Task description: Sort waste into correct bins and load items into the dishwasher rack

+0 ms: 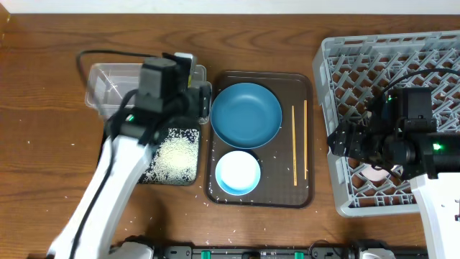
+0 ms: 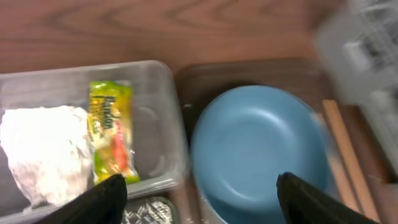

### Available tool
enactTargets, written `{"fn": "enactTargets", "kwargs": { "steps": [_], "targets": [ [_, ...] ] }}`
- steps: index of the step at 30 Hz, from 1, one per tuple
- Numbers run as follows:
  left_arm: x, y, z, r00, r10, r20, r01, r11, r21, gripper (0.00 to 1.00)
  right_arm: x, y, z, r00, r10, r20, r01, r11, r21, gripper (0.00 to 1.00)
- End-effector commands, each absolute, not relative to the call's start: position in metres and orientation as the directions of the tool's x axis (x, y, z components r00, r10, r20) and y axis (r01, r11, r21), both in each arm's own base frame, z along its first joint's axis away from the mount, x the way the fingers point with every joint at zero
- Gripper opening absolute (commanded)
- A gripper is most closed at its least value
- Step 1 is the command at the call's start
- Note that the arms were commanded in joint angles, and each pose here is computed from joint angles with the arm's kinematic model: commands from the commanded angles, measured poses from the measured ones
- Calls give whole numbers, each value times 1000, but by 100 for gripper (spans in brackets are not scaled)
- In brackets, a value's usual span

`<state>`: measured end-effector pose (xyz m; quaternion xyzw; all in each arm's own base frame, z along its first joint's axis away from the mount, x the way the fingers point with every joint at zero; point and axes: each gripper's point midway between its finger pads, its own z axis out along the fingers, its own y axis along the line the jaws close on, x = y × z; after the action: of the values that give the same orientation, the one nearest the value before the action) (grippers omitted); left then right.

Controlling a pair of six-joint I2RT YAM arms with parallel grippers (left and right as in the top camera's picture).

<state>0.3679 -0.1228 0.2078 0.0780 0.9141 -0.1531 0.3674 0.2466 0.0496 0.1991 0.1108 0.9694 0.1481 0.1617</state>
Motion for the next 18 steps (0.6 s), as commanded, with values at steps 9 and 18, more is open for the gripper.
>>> {"fn": "enactTargets", "kwargs": {
  "steps": [9, 18],
  "targets": [
    [267, -116, 269, -726, 27, -687, 315, 901, -299, 80, 248, 63, 201, -937, 149, -315, 41, 945, 324, 87],
    [248, -111, 263, -761, 35, -648, 300, 905, -302, 88, 248, 68, 202, -937, 126, -324, 15, 946, 324, 90]
  ]
}}
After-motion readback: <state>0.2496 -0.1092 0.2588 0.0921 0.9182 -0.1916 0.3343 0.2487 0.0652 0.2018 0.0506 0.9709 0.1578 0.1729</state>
